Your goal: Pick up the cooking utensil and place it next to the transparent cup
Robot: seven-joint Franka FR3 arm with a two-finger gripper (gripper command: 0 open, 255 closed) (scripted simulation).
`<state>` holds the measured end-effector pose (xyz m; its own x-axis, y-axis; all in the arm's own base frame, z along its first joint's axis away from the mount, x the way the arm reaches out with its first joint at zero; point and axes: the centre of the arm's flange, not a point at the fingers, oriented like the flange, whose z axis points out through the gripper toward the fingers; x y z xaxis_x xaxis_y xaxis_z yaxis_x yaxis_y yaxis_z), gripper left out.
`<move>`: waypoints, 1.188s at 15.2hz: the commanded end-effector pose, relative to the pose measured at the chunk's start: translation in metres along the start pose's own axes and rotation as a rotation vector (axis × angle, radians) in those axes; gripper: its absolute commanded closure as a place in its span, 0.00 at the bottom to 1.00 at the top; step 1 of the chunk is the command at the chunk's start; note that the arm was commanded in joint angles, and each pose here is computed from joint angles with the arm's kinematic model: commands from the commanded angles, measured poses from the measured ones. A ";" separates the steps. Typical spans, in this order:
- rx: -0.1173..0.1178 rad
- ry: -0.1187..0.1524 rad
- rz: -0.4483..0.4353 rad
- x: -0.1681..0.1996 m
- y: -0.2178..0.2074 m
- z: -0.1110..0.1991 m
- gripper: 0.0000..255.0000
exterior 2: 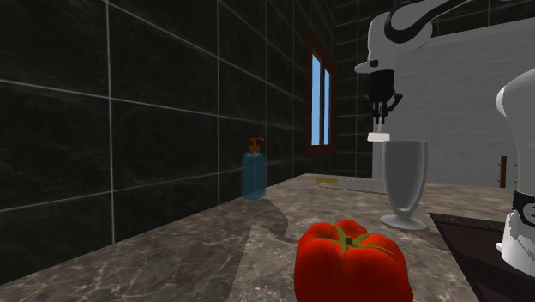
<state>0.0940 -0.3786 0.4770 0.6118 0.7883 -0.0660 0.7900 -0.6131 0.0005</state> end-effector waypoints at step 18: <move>0.000 0.000 -0.001 0.005 -0.001 0.100 1.00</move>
<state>0.0922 -0.3788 0.3827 0.6112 0.7887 -0.0662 0.7905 -0.6125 -0.0001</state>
